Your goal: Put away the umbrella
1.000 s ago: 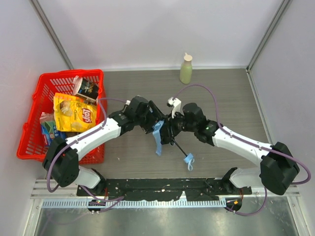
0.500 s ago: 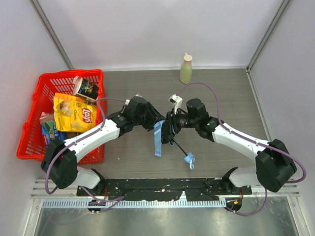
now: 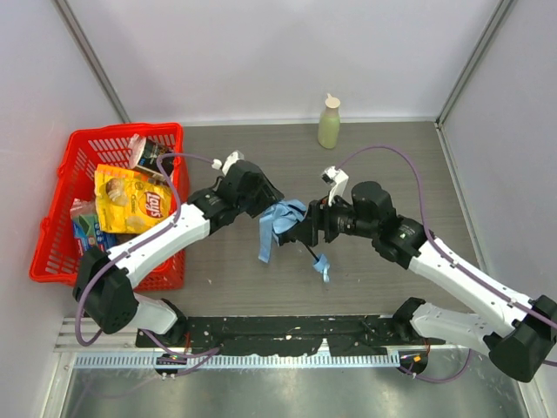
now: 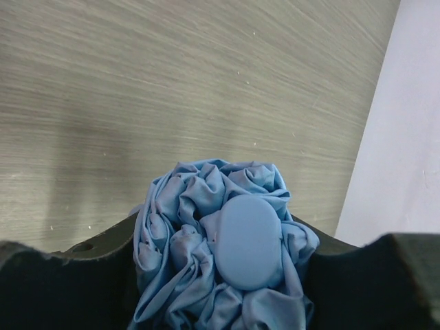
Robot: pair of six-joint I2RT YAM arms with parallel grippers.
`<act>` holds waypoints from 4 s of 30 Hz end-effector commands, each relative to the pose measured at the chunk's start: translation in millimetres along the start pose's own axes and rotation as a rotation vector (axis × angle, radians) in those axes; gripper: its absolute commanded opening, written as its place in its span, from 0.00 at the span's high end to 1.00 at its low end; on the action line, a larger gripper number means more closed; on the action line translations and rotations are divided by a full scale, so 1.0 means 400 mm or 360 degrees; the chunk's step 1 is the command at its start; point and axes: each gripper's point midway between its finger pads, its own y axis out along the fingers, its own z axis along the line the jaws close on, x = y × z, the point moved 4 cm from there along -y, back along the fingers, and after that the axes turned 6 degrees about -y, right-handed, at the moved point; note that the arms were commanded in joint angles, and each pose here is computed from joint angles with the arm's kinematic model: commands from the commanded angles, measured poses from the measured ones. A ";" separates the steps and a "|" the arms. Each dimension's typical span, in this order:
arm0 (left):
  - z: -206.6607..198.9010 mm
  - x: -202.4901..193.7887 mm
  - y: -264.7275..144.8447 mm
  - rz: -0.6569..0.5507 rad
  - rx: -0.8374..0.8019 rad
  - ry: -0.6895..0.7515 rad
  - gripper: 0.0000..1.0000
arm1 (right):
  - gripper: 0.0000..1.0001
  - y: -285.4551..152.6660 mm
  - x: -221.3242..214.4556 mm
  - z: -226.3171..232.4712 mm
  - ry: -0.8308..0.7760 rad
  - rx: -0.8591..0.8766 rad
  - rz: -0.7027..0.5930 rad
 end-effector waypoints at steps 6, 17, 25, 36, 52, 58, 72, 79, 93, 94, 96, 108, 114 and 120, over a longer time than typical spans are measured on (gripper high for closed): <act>-0.084 0.069 -0.054 -0.0140 -0.0105 -0.0022 1.00 | 0.42 0.048 0.151 0.150 -0.0104 0.0291 -0.0408; -0.091 0.054 -0.080 -0.0041 -0.0173 -0.0117 1.00 | 0.51 0.154 0.153 0.136 -0.0244 0.0270 -0.0338; -0.082 0.097 -0.089 -0.0216 -0.0112 0.0001 1.00 | 0.99 0.164 0.072 0.156 -0.0010 0.0243 -0.0150; -0.083 0.171 -0.108 -0.0496 -0.0037 0.0263 1.00 | 0.99 -0.007 0.066 0.072 -0.0102 -0.0446 0.0407; -0.085 0.169 -0.133 -0.0527 -0.0095 0.0329 1.00 | 0.99 0.026 0.077 0.110 -0.0129 -0.0219 0.0468; -0.100 0.169 -0.135 -0.0532 -0.0166 0.0344 1.00 | 0.99 -0.020 0.035 0.056 -0.0183 -0.0449 0.0604; -0.126 0.172 -0.065 -0.0501 -0.0066 0.0280 1.00 | 0.96 0.016 0.109 0.102 -0.0548 -0.1054 0.0380; -0.250 0.198 -0.059 -0.0347 -0.0686 0.0153 1.00 | 0.57 0.038 0.060 0.329 -0.0050 0.0247 0.0222; -0.433 0.276 -0.404 -0.0700 -0.1858 0.0198 1.00 | 0.39 -0.204 0.251 0.116 0.0173 -0.0158 -0.0694; -0.450 0.285 -0.442 -0.0724 -0.1933 0.0204 1.00 | 0.37 -0.219 0.261 0.079 0.0200 -0.0310 -0.0767; -0.484 0.299 -0.515 -0.0744 -0.2091 0.0232 1.00 | 0.37 -0.269 0.274 0.038 0.0203 -0.0509 -0.0872; -0.534 0.316 -0.774 -0.0448 -0.2765 0.0229 1.00 | 0.24 -0.372 0.369 -0.075 0.0024 -0.1129 -0.0862; -0.523 0.318 -0.821 -0.0207 -0.3007 0.0065 1.00 | 0.22 -0.194 0.370 -0.093 -0.0113 -0.0147 -0.0548; -0.513 0.312 -0.829 -0.0111 -0.3098 0.0022 1.00 | 0.15 -0.155 0.394 0.133 -0.0216 0.1107 -0.0806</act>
